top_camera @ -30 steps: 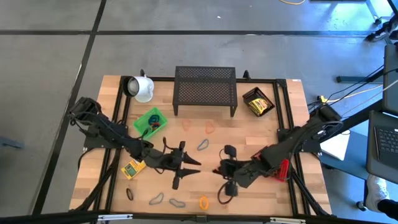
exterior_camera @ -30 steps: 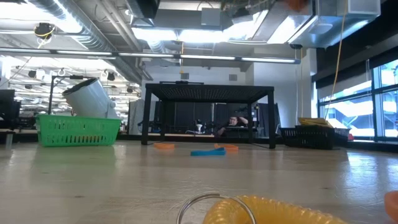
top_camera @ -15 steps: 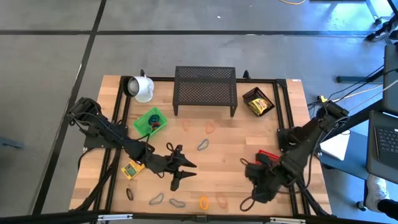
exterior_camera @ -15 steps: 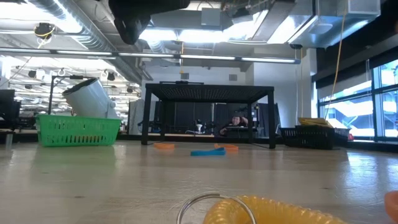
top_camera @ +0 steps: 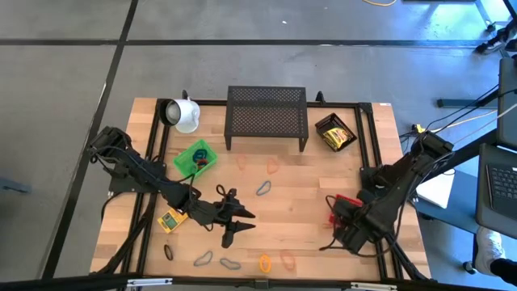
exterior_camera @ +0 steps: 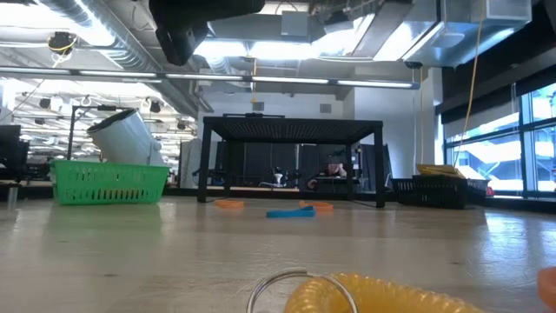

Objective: Pick & Place Office Desk Supplies
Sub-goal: Put the orange rubber band into the red bin, then put the bottom left blue rubber band into the red bin

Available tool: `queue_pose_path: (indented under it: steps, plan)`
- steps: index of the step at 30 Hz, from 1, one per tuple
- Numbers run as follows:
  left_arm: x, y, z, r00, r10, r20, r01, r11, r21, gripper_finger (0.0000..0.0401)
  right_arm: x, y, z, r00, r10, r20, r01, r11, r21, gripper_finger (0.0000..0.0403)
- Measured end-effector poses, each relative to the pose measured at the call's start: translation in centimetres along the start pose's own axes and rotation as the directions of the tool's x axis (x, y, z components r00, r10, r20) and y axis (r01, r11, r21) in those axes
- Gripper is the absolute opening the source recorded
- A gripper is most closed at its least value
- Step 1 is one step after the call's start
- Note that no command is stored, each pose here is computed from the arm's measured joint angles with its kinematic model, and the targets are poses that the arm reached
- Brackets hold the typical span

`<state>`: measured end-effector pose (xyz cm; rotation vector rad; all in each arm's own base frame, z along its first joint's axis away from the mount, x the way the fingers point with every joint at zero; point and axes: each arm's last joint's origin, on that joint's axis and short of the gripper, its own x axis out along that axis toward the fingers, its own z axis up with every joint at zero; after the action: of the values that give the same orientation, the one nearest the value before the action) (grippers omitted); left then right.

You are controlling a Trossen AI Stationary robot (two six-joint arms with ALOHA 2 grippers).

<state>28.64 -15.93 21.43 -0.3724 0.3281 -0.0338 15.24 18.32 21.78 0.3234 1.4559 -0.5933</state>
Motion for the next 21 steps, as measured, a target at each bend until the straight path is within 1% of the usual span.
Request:
queue_pose_path:
  steps: [4, 6, 8, 11, 14, 18, 21]
  plan:
    - [0.0, 0.0, 0.0, 1.000, -0.014, -0.009, 0.014, 1.000, -0.003, 0.0147, 1.9, -0.8, -0.4, 0.997, -0.063, -0.041, 0.066, 0.996, 0.064, 0.0004]
    - [0.0, -0.1, -0.1, 0.999, -0.028, -0.025, 0.028, 1.000, -0.006, 0.0147, 2.2, -1.0, -0.5, 0.996, -0.074, -0.044, 0.077, 0.994, 0.074, 0.0004]
    - [0.0, 0.0, -0.5, 0.997, -0.039, -0.071, 0.036, 0.998, -0.042, 0.0147, 2.4, -1.0, -0.5, 0.996, -0.077, -0.043, 0.081, 0.993, 0.088, 0.0007]
    - [-0.1, 0.4, -1.3, 0.982, -0.052, -0.184, 0.029, 0.992, -0.123, 0.0147, 2.4, -1.0, -0.5, 0.996, -0.077, -0.043, 0.081, 0.993, 0.089, 0.0024]
    - [-0.3, 0.9, -2.3, 0.949, -0.036, -0.312, -0.020, 0.985, -0.172, 0.0147, 2.4, -1.0, -0.5, 0.996, -0.078, -0.040, 0.081, 0.993, 0.088, 0.0051]
    - [-0.8, 1.6, -3.5, 0.898, 0.019, -0.439, -0.113, 0.975, -0.189, 0.0147, 2.4, -1.0, -0.5, 0.996, -0.075, -0.039, 0.078, 0.993, 0.089, 0.0095]
    - [-1.3, 1.4, -4.2, 0.851, -0.006, -0.526, -0.109, 0.976, -0.187, 0.0147, 2.4, -0.9, -0.5, 0.997, -0.065, -0.039, 0.068, 0.994, 0.090, 0.0129]
